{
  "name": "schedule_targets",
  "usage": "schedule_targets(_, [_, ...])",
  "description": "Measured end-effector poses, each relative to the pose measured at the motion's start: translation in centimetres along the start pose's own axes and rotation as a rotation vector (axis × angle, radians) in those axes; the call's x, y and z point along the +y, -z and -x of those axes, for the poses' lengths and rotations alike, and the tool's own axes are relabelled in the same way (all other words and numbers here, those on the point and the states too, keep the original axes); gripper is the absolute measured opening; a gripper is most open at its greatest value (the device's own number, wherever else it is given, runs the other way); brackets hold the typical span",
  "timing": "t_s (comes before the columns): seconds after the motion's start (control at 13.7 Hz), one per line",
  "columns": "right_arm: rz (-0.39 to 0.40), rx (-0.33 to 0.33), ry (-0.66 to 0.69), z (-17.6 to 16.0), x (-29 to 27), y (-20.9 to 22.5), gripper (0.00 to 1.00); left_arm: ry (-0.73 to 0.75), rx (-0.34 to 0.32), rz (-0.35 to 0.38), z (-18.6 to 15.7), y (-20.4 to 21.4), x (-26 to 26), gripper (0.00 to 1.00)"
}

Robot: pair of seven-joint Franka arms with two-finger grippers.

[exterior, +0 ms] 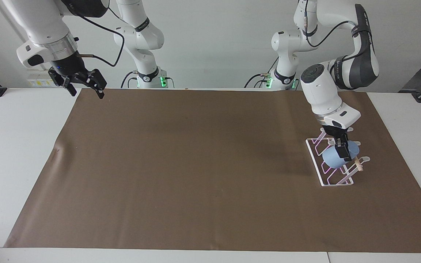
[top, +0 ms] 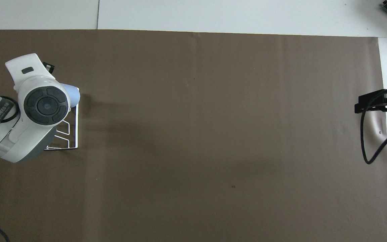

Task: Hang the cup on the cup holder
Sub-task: 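Lower the blue cup onto the rack's top hook with the left gripper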

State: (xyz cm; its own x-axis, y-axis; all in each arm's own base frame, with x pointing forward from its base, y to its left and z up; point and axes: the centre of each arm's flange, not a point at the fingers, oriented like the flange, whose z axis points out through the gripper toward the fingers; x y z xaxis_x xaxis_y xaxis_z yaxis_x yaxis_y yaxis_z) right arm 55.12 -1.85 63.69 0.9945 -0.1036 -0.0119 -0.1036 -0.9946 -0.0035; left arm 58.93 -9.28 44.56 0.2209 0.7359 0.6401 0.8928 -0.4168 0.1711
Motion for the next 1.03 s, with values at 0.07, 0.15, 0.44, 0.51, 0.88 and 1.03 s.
schedule_targets(0.07, [0.001, 0.001, 0.002, 0.0, -0.1, 0.0, 1.00, 0.000, 0.000, 0.001, 0.0, 0.0, 0.0, 0.86])
schedule_targets(0.15, [0.002, 0.002, 0.000, 0.0, 0.0, 0.1, 1.00, 0.001, 0.001, 0.001, 0.0, 0.0, 0.0, 0.89])
schedule_targets(0.44, [0.003, -0.018, -0.014, 0.2, 0.8, 0.0, 1.00, -0.009, 0.004, 0.005, 0.0, 0.3, 0.1, 0.92])
schedule_targets(0.51, [0.003, -0.026, -0.017, 0.4, 1.0, -0.3, 1.00, -0.017, 0.006, 0.006, 0.0, 0.6, 0.1, 0.96])
schedule_targets(0.88, [0.003, -0.031, -0.004, 1.1, 0.9, -0.3, 1.00, -0.132, 0.015, 0.037, 0.7, 3.2, 1.2, 1.00])
schedule_targets(1.03, [0.003, -0.032, 0.005, 1.1, 0.9, -0.4, 1.00, -0.183, 0.015, 0.044, 1.2, 4.4, 1.6, 1.00])
